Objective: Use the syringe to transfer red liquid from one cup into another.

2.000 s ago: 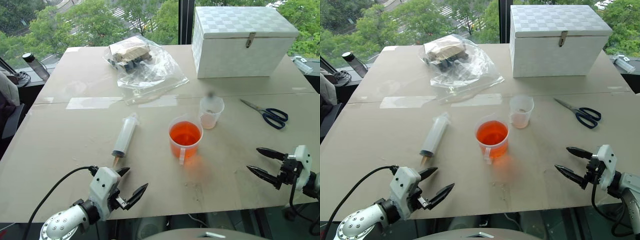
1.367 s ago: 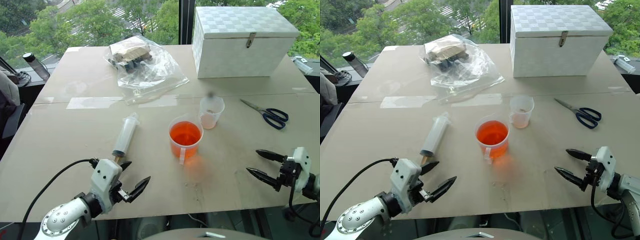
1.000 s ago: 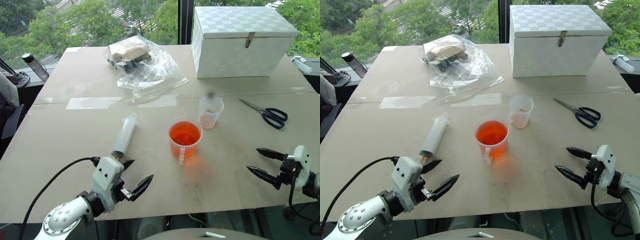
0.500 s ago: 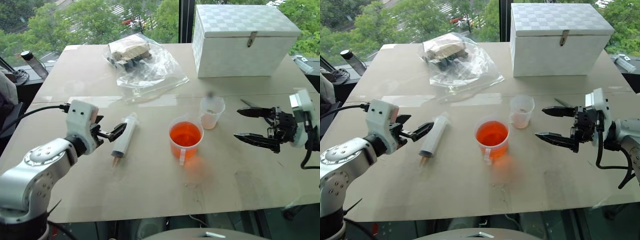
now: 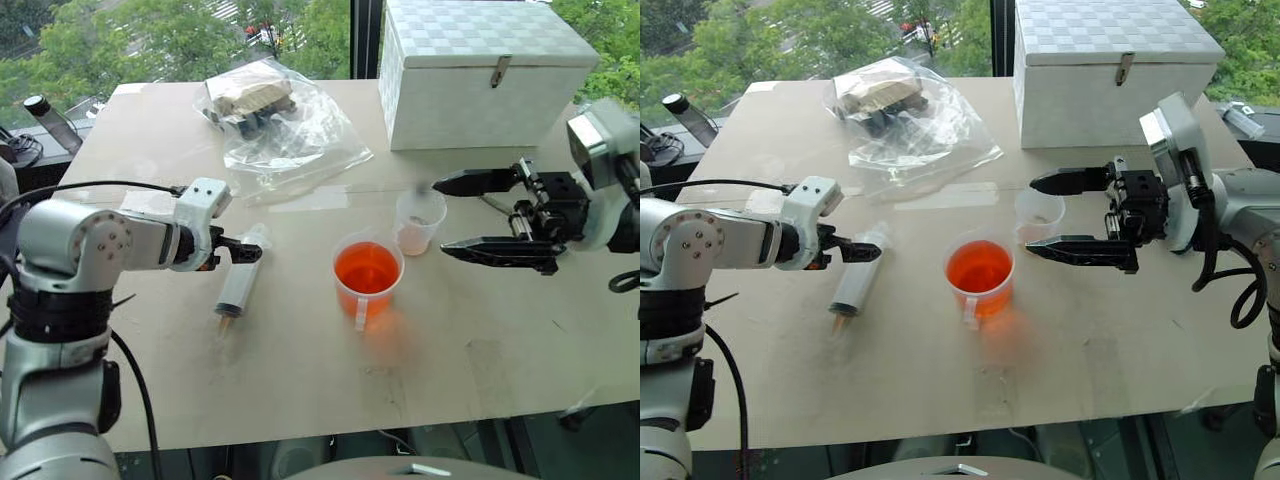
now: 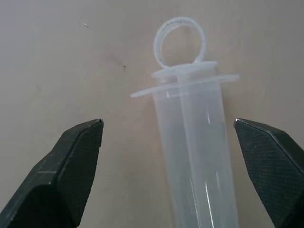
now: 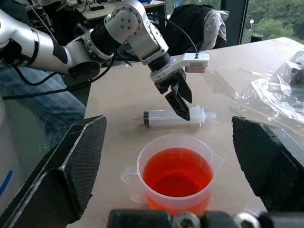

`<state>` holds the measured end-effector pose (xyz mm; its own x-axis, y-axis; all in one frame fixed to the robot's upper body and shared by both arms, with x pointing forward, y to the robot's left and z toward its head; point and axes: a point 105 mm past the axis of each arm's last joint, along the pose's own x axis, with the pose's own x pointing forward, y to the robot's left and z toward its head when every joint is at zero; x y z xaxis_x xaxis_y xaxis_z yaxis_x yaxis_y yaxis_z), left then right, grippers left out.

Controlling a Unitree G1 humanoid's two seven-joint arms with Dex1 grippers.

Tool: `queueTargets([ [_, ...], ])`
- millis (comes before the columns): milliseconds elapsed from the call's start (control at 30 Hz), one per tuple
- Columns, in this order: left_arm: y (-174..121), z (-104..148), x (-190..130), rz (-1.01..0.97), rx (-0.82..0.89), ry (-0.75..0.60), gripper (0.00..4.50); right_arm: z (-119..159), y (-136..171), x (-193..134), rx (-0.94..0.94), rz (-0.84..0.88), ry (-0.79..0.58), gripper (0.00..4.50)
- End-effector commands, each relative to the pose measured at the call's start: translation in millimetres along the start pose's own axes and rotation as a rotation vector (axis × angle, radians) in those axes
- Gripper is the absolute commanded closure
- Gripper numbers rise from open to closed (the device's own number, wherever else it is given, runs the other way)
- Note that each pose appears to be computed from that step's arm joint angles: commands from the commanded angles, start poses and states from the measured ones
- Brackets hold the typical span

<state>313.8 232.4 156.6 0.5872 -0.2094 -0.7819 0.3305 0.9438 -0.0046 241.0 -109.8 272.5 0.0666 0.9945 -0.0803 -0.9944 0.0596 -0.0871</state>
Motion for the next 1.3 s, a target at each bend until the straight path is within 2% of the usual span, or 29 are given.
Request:
queueTargets([
  [33,0,0,-9,-0.029,0.031,0.066,0.0,12,8,4,-0.069,0.015,-0.014,0.02],
  [233,-8,-5,-5,-0.088,0.05,0.197,0.0,4,16,2,-0.072,0.022,0.015,0.02],
  [400,-12,-2,2,-0.093,0.05,0.245,0.0,-2,14,0,-0.105,-0.026,0.044,0.02],
  [633,-21,-8,14,-0.134,0.047,0.32,0.0,8,-4,3,-0.205,-0.124,0.049,0.02],
  [933,-19,-10,17,-0.124,0.033,0.333,0.0,25,0,14,-0.214,-0.1,0.012,0.02],
  [1067,-20,-10,18,-0.136,0.018,0.335,1.06,26,2,15,-0.211,-0.092,0.012,0.0],
  [1133,-18,-8,18,-0.124,0.018,0.327,2.14,25,1,14,-0.212,-0.097,0.02,0.0],
  [1200,-17,-4,18,-0.114,0.014,0.316,2.94,24,0,14,-0.211,-0.099,0.024,0.0],
  [1300,-11,12,13,-0.056,0.038,0.247,3.05,24,0,14,-0.208,-0.099,0.026,0.0],
])
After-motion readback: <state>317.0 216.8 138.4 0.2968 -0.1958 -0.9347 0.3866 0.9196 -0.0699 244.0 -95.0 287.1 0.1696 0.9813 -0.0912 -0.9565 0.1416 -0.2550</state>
